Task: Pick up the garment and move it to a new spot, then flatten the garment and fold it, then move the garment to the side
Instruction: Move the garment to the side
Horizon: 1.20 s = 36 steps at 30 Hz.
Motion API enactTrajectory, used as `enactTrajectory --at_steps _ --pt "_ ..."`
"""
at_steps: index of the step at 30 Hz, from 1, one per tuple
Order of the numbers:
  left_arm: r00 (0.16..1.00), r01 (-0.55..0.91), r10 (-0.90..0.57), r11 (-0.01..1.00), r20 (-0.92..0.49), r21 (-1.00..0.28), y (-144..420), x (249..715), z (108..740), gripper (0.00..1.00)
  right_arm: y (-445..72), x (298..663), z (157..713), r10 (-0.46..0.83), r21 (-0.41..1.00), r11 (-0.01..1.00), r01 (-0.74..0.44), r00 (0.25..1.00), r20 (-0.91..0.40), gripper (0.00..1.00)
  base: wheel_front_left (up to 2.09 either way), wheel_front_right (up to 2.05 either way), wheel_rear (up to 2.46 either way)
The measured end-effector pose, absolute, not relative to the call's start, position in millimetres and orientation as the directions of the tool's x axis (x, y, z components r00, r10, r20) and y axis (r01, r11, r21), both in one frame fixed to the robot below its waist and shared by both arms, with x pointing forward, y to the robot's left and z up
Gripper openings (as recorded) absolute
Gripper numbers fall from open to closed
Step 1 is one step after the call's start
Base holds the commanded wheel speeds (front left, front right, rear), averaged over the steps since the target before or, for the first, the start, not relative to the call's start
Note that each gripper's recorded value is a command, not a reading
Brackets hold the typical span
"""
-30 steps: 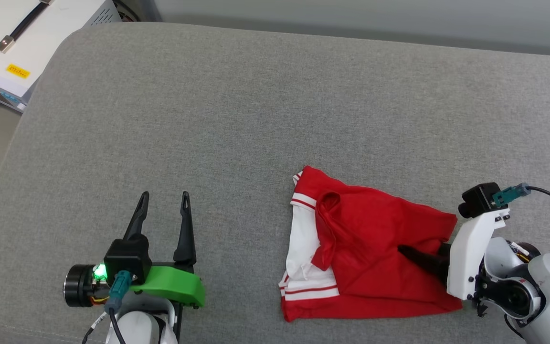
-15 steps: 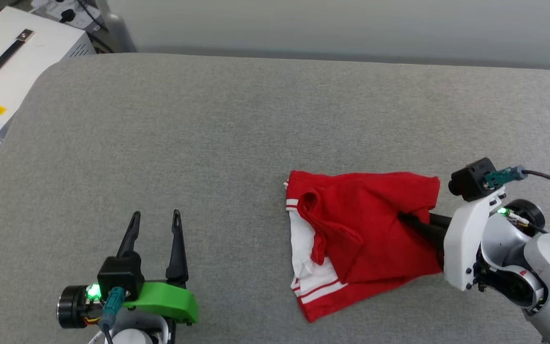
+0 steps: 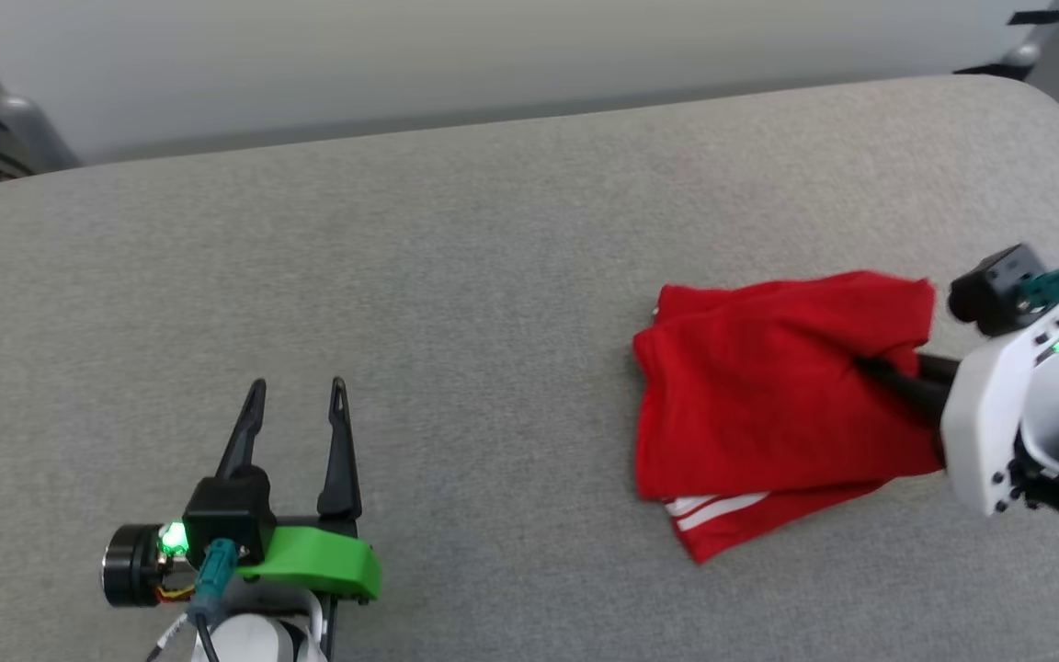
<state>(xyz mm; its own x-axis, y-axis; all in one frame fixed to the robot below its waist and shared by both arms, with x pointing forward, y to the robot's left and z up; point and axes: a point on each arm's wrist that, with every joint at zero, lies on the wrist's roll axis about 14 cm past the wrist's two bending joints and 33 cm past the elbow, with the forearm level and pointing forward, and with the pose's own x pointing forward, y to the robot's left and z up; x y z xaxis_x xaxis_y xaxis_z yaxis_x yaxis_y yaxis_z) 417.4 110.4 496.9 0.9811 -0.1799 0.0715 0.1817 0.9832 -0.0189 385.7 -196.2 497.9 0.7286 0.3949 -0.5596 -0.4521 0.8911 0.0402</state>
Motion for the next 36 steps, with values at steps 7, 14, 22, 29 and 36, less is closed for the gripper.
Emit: enactTrajectory --at_steps 7,14,22,29,36 --pt "0.968 0.237 -0.235 0.971 0.091 -0.011 90 445 494 1.00 -284 405 490 0.157 -0.084 0.961 -0.264 0.768 -0.621 0.00 0.00 0.00 0.00" --pt "0.966 0.247 -0.246 0.969 0.079 -0.002 90 474 476 1.00 -377 431 476 -0.117 -0.252 0.964 -0.080 0.727 -0.677 0.00 0.00 0.00 0.00" --pt "0.970 0.240 -0.240 0.971 0.033 -0.001 94 491 444 1.00 -449 449 458 -0.322 -0.364 0.928 0.076 0.652 -0.686 0.00 0.00 0.00 0.00" --pt "0.976 0.218 -0.218 0.976 0.001 0.010 104 493 428 1.00 -461 471 441 -0.364 -0.365 0.920 0.140 0.652 -0.665 0.00 0.00 0.00 0.00" --pt "0.981 0.193 -0.194 0.981 0.026 0.029 110 489 443 1.00 -463 477 452 -0.375 -0.343 0.918 0.198 0.714 -0.591 1.00 0.00 0.00 0.00"
